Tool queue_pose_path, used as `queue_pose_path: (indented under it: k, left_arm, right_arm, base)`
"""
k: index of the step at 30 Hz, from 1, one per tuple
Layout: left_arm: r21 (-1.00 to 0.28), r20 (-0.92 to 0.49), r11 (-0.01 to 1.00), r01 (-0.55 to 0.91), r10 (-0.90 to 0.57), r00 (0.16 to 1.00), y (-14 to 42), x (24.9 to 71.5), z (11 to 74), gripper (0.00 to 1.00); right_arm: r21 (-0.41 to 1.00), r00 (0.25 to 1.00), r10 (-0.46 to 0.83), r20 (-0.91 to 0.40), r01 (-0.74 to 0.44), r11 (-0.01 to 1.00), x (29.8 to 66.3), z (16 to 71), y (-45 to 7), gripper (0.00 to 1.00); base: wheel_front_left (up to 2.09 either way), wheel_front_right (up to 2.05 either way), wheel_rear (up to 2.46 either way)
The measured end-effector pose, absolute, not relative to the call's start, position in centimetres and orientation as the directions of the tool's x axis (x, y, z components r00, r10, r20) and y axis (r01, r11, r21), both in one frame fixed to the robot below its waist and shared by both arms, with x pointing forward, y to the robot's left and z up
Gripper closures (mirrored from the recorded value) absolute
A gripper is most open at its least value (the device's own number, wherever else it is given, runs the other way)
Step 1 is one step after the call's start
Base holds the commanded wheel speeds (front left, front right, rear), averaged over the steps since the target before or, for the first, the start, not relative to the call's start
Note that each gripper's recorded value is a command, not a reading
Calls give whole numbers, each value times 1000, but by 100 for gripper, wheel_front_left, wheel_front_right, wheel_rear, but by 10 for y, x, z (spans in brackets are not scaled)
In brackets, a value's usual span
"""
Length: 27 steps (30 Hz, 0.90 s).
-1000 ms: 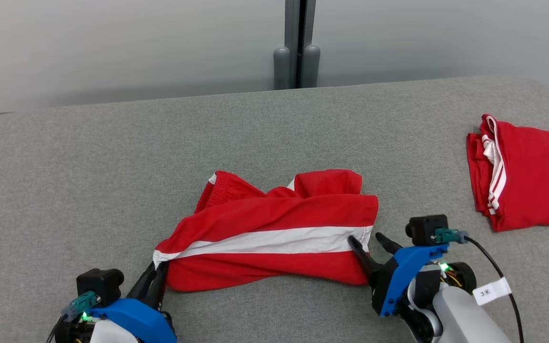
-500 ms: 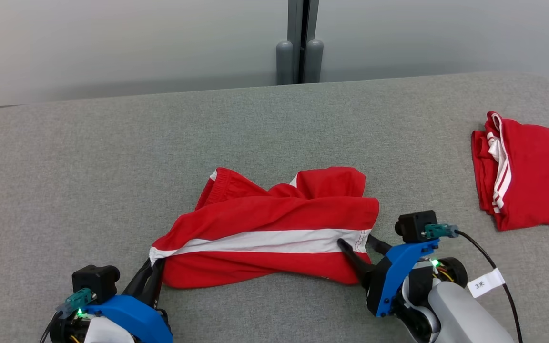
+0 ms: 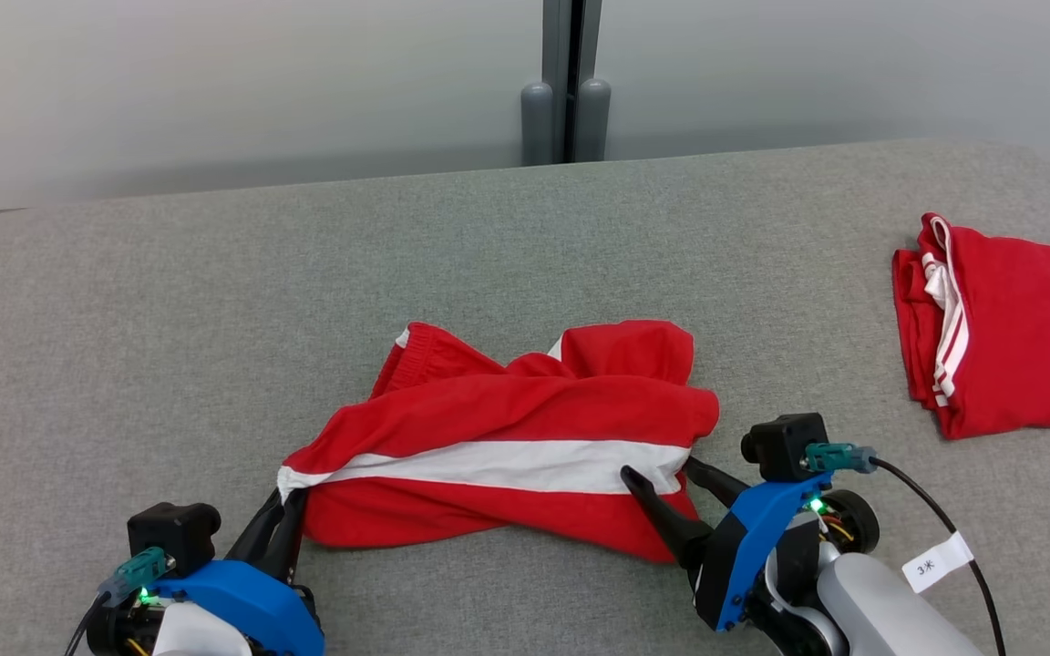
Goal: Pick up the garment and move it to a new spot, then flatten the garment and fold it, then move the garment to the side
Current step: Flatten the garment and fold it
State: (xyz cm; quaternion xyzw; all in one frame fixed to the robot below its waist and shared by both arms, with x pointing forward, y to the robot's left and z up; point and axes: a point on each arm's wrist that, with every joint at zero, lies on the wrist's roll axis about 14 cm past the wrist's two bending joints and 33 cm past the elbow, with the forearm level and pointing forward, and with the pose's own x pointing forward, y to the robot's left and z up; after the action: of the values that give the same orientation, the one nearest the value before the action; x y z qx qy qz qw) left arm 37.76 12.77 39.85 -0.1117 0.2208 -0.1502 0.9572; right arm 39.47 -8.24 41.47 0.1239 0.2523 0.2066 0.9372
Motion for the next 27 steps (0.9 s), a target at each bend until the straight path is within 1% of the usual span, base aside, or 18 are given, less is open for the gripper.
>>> queue_pose_path:
  k: [1,3,4,5,6,9,10,15,19,23,27]
  left_arm:
    - [-279,-389,930,238,-336,858,128,378,399,100]
    - [-280,-389,930,237,-335,858,128,377,399,100]
    - [-280,-388,931,237,-335,859,128,377,399,100]
    - [-279,-386,931,237,-335,860,128,377,400,100]
    - [-279,-385,931,235,-333,861,128,377,400,100]
    - [-281,-376,932,229,-326,867,130,377,403,100]
    - [-280,-375,932,229,-326,868,130,377,403,100]
    - [-282,-350,933,223,-317,882,132,378,410,100]
    - [-325,-273,917,231,-325,906,127,387,431,100]
    - [-374,-206,891,258,-351,913,119,394,454,100]
    - [-401,-157,861,314,-402,902,110,409,483,100]
  right_arm:
    - [335,788,452,-418,-329,883,394,416,-82,0]
    - [310,786,453,-420,-345,886,394,417,-83,4]
    - [300,787,452,-420,-349,888,394,419,-84,14]
    - [294,791,449,-416,-350,889,395,420,-85,36]
    - [290,795,447,-409,-351,890,396,423,-85,43]
    - [292,802,448,-394,-353,889,393,427,-83,79]
    - [291,804,448,-392,-354,889,392,429,-83,100]
    - [263,833,429,-349,-352,898,392,444,-88,100]
    - [242,868,409,-282,-349,905,398,467,-94,100]
    - [206,902,386,-195,-346,915,408,498,-103,100]
    - [158,917,371,-144,-349,924,420,525,-113,100]
  base:
    - [0,0,0]
    - [0,0,0]
    - [0,0,0]
    - [0,0,0]
    - [0,0,0]
    - [0,0,0]
    - [0,0,0]
    - [0,0,0]
    - [0,0,0]
    - [0,0,0]
    - [0,0,0]
